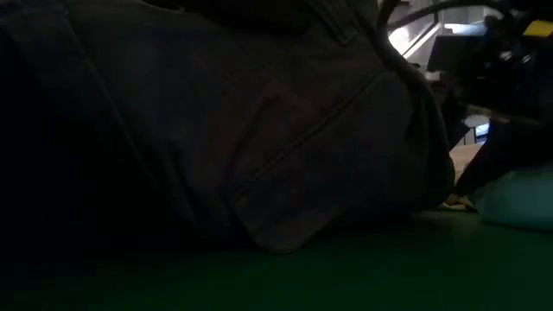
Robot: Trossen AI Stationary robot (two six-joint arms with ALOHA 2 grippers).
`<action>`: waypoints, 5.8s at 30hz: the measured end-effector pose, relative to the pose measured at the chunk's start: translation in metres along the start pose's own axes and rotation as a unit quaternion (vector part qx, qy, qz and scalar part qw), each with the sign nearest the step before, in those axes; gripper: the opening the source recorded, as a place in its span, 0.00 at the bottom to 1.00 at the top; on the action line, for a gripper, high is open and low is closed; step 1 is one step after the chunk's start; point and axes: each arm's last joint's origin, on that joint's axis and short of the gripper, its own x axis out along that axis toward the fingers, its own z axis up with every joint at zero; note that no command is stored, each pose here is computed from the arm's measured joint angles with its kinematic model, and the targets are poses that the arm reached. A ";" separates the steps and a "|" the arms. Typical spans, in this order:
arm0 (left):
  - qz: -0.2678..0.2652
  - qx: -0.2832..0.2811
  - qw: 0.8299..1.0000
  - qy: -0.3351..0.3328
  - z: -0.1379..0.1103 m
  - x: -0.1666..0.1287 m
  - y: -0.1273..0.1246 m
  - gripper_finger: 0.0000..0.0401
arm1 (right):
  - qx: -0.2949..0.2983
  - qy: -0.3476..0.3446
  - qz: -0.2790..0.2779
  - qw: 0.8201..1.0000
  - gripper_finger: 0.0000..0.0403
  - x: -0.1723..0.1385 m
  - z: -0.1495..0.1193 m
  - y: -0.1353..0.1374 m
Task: Fold laundry
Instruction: Fold the black shorts
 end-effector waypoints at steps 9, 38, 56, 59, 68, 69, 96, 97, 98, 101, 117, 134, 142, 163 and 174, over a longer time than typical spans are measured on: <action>-0.018 -0.004 1.000 -0.015 0.006 -0.014 -0.009 0.00 | -0.011 0.014 -0.042 0.999 0.54 0.013 -0.004 -0.019; -0.078 0.044 0.993 -0.078 0.023 -0.049 -0.030 0.00 | -0.043 -0.064 -0.177 0.981 0.02 -0.132 0.039 -0.055; -0.035 0.074 0.990 -0.114 0.022 -0.098 -0.054 0.00 | 0.021 -0.056 -0.013 0.998 0.14 -0.124 0.034 -0.041; -0.031 0.068 0.991 -0.109 0.021 -0.097 -0.053 0.00 | 0.036 -0.036 0.006 0.999 0.19 -0.114 0.027 -0.036; -0.030 0.071 0.992 -0.102 0.019 -0.097 -0.053 0.00 | 0.060 0.017 -0.002 0.998 0.44 -0.087 0.003 -0.027; -0.030 0.070 0.992 -0.101 0.018 -0.097 -0.053 0.00 | 0.061 0.023 -0.008 0.998 0.47 -0.084 0.001 -0.028; -0.027 0.056 0.995 -0.076 0.012 -0.096 -0.052 0.00 | 0.064 0.134 0.025 0.989 0.04 -0.046 -0.027 -0.066; -0.027 0.053 0.995 -0.076 0.012 -0.097 -0.052 0.00 | 0.061 0.135 0.018 0.989 0.03 -0.049 -0.025 -0.068; -0.028 0.052 0.995 -0.076 0.012 -0.097 -0.052 0.00 | 0.060 0.132 0.007 0.989 0.03 -0.052 -0.022 -0.070; -0.030 0.053 0.995 -0.076 0.011 -0.099 -0.053 0.00 | 0.057 0.126 -0.032 0.990 0.06 -0.062 -0.014 -0.078; -0.030 0.059 0.995 -0.081 0.008 -0.106 -0.059 0.00 | 0.030 -0.055 -0.142 0.988 0.01 -0.125 0.051 -0.118; 0.036 0.073 0.990 -0.115 -0.009 -0.142 -0.075 0.00 | 0.043 -0.148 -0.162 0.975 0.01 -0.111 0.081 -0.138; 0.026 0.022 0.996 -0.079 -0.036 -0.159 -0.077 0.00 | 0.061 -0.190 -0.148 0.969 0.01 -0.071 0.100 -0.166; 0.029 -0.063 0.974 0.214 -0.081 -0.158 -0.050 0.03 | 0.069 -0.158 -0.055 0.983 0.01 0.071 0.105 -0.182; 0.025 -0.070 0.960 0.271 -0.078 -0.145 -0.043 0.22 | 0.068 -0.170 -0.045 0.982 0.01 0.089 0.108 -0.178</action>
